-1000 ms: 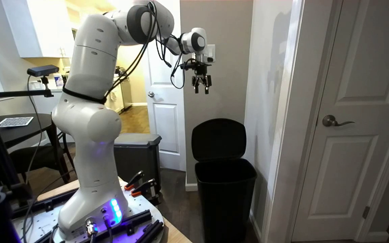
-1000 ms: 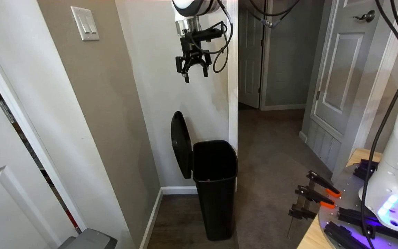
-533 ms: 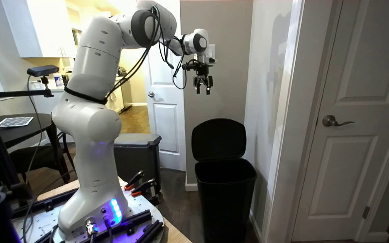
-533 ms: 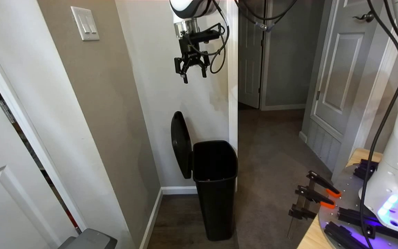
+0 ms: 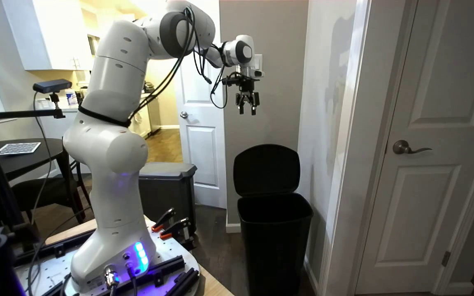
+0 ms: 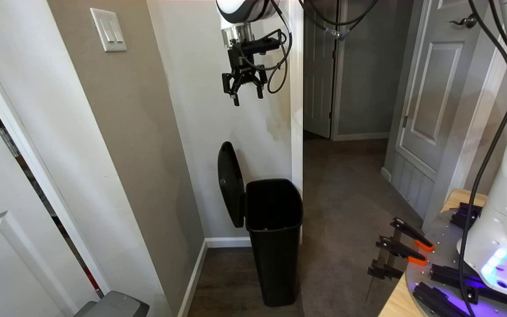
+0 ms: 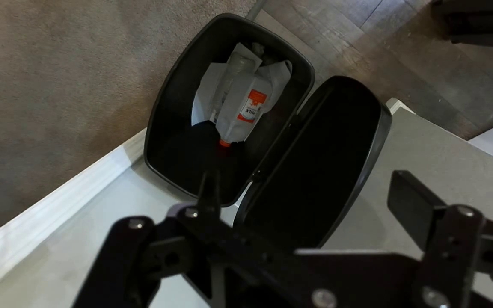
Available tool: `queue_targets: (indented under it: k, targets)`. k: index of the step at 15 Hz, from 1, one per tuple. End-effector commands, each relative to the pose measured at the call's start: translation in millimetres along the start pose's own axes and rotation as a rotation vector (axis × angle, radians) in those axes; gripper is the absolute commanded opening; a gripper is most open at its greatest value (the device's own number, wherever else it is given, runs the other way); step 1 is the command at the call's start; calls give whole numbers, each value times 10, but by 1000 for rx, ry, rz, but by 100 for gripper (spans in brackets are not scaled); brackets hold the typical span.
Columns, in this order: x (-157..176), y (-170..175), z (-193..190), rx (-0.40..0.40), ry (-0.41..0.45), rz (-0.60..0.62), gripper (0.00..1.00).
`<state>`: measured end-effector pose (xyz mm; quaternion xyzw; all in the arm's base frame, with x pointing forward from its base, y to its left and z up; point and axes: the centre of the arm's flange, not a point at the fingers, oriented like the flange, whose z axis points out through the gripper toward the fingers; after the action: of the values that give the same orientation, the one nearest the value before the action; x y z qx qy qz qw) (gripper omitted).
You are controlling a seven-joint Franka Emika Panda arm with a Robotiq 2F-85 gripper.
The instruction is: Close the lid of the black bin
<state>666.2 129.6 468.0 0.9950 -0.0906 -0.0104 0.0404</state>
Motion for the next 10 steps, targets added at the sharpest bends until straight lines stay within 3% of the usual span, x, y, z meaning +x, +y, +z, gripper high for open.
queue_targets:
  k: [1,10]
  targets:
    - [155,-57,30,-4,-26,-8,100]
    - [1072,-277,616,29,-88,96,100]
